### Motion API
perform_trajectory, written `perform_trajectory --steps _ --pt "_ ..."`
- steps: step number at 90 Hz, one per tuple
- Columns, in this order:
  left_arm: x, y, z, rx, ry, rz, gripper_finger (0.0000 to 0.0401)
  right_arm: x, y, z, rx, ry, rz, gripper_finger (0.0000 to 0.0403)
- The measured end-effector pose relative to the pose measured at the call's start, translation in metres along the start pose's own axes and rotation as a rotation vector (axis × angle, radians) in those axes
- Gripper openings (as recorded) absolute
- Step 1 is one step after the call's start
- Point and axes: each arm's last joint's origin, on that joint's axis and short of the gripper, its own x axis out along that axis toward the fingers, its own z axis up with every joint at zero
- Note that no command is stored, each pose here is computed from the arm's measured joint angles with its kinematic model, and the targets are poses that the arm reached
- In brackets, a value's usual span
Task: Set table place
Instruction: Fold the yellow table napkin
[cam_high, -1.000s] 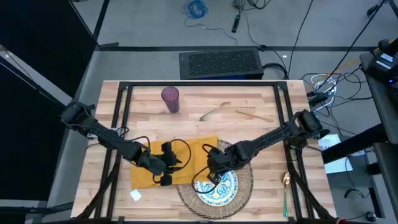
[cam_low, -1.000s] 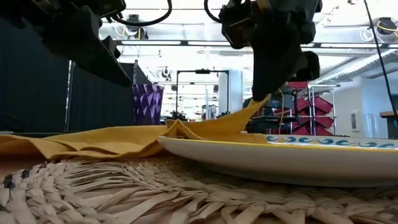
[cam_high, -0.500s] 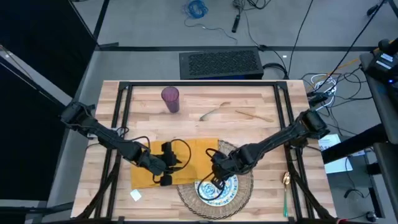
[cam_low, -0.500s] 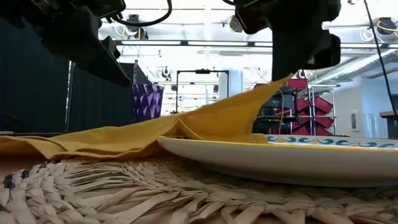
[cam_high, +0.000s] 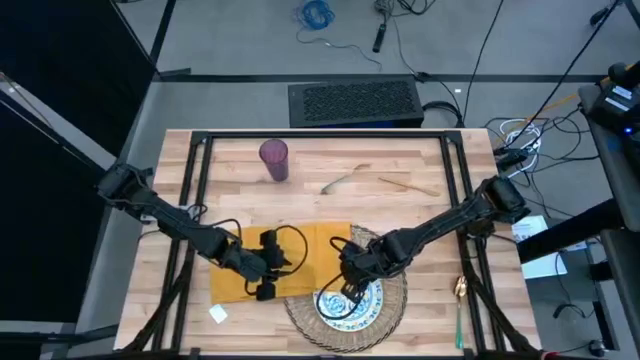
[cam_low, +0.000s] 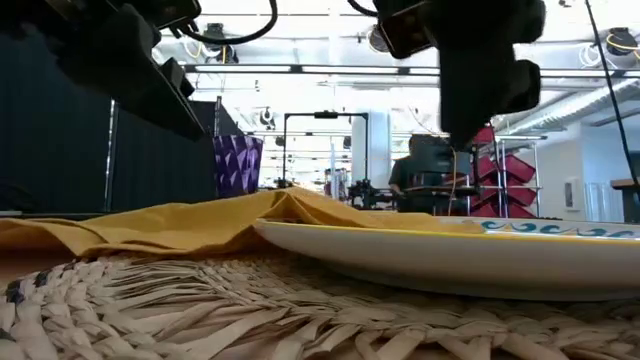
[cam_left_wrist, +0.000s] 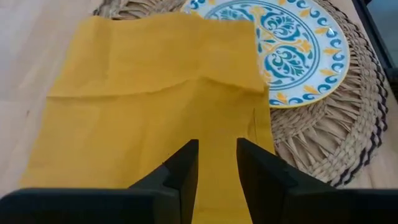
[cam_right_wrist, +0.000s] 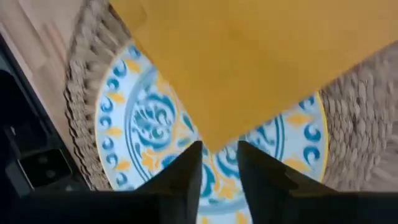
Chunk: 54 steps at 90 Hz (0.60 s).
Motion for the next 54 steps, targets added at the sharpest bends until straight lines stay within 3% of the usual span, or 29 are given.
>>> perform_trajectory --steps 15,38,54 --pt "-0.001 -0.003 -0.002 -0.02 0.041 -0.066 0.0093 -0.006 -0.008 0.0 0.016 0.039 -0.041 0.0134" --pt "-0.01 -0.014 -0.031 -0.068 0.237 0.004 0.0093 -0.014 -0.01 0.001 -0.025 -0.011 -0.063 0.0139" --pt "-0.017 -0.028 -0.041 -0.08 0.259 -0.018 0.0093 -0.016 -0.011 0.003 -0.05 -0.04 -0.077 0.0139"
